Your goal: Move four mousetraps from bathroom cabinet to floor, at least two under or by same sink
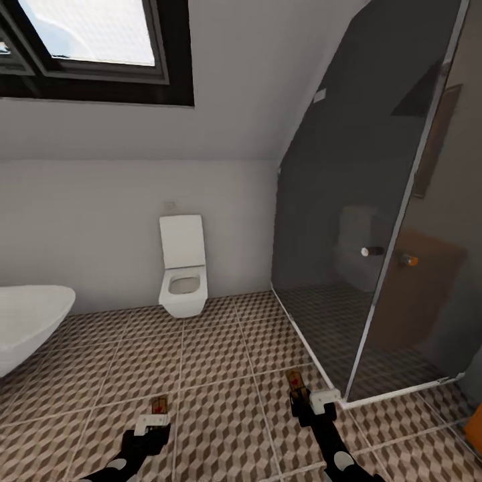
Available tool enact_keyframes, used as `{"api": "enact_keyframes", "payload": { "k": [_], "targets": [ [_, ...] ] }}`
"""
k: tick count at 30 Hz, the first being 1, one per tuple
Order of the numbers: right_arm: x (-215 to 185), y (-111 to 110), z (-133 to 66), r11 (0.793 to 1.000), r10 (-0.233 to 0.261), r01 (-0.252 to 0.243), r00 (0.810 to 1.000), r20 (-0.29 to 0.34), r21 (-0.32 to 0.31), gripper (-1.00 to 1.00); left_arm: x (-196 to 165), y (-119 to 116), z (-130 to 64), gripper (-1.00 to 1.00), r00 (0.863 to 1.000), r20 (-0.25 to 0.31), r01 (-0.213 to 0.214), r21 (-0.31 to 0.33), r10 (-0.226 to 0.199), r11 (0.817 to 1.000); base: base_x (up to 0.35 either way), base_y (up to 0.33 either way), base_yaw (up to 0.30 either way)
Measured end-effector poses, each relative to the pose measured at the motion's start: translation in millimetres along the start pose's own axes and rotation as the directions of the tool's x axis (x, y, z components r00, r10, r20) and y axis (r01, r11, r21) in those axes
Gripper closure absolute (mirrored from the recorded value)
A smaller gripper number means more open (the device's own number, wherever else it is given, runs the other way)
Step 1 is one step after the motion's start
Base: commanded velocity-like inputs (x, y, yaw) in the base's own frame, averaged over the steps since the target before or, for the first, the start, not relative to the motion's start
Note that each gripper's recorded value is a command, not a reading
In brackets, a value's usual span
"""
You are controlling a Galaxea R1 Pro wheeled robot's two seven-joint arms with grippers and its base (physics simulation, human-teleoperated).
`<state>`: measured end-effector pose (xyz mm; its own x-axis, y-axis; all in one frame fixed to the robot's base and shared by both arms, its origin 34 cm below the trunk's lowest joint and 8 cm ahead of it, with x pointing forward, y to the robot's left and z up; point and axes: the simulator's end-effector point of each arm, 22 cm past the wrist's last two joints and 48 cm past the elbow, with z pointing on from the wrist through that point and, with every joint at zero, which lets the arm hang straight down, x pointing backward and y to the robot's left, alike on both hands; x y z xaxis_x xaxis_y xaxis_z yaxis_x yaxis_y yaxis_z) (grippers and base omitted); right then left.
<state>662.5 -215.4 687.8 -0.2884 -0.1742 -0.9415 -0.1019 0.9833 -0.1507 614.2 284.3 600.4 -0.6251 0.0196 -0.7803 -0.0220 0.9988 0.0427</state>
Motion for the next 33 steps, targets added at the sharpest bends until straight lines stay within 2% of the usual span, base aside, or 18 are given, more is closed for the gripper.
{"api": "enact_keyframes", "payload": {
  "k": [8, 33],
  "targets": [
    [2.1, 0.3, 0.1, 1.000, 0.001, -0.001, 1.000, -0.004, -0.001, 1.00, 2.1, 0.0, 0.5, 1.00, 1.000, -0.004, -0.001, 0.000, 0.001, 1.000, 0.000, 0.243, 0.264],
    [8.8, 1.8, 0.4, 1.000, 0.000, 0.000, 1.000, -0.016, -0.004, 1.00, 9.5, -0.3, 1.7, 1.00, 1.000, -0.017, -0.002, 0.001, 0.002, 1.000, 0.000, 0.003, 0.264]
  ]
}}
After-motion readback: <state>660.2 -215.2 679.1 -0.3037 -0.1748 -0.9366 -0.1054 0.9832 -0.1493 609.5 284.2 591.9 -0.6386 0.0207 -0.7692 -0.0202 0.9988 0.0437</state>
